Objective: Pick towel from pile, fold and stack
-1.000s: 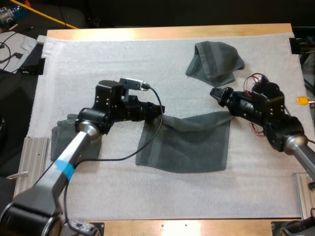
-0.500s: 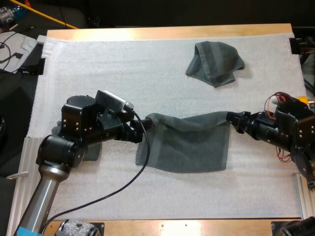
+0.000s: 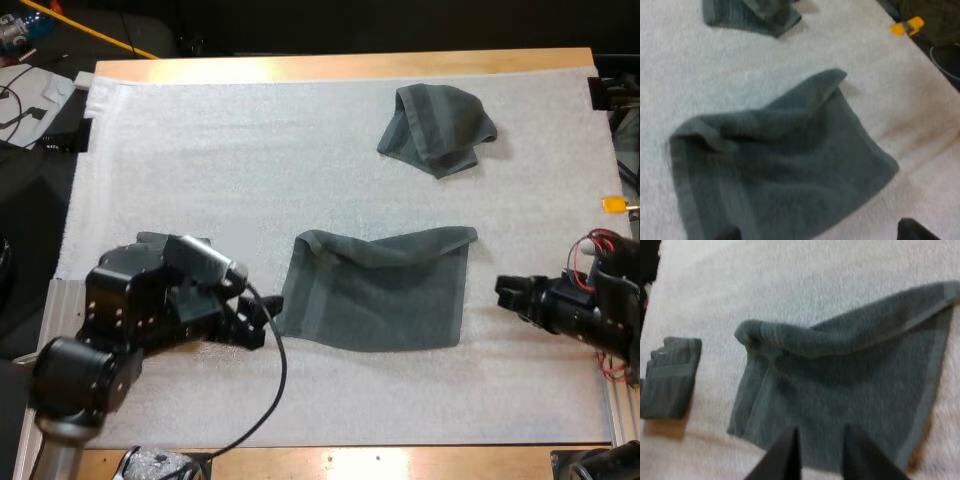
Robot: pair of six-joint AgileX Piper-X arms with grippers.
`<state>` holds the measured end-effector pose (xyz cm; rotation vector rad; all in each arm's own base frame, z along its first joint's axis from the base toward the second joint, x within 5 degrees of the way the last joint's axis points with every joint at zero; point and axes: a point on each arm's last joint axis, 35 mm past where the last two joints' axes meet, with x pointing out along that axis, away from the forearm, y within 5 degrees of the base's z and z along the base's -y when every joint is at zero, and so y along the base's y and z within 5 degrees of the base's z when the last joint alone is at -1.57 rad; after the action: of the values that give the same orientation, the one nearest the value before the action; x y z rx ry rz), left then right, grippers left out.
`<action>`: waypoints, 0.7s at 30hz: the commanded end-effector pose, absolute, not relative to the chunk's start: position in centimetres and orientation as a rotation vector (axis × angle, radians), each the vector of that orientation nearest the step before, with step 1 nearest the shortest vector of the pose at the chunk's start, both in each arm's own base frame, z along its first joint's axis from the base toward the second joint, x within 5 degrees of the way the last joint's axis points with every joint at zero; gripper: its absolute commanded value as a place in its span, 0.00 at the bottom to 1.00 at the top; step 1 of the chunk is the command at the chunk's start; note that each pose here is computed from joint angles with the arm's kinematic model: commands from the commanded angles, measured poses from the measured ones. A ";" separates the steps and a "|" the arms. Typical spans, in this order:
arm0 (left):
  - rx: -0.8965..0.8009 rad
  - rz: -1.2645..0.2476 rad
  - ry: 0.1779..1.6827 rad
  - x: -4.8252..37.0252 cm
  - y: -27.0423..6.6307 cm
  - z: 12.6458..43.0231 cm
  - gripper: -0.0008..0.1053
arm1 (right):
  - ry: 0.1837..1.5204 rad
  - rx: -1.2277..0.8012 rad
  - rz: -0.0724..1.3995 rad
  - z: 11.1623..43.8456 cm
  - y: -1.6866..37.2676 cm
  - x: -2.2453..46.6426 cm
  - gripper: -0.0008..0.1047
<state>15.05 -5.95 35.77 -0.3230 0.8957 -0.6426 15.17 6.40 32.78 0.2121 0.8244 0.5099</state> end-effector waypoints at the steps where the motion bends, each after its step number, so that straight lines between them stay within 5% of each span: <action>1: -0.305 -0.630 0.914 13.5 -5.5 36.1 0.58 | 0.853 0.180 0.514 32.9 6.1 14.1 0.07; 10: -0.310 -0.623 0.930 12.9 -5.3 36.1 0.58 | 0.903 0.180 0.509 32.2 6.2 14.6 0.01; 21: -0.308 -0.608 0.949 13.0 -5.3 35.8 0.58 | 1.064 0.153 0.616 27.1 10.8 19.7 0.01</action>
<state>12.95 -5.31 35.74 -0.3052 0.9488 -0.6164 18.90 9.26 27.83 0.1701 1.0660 0.5753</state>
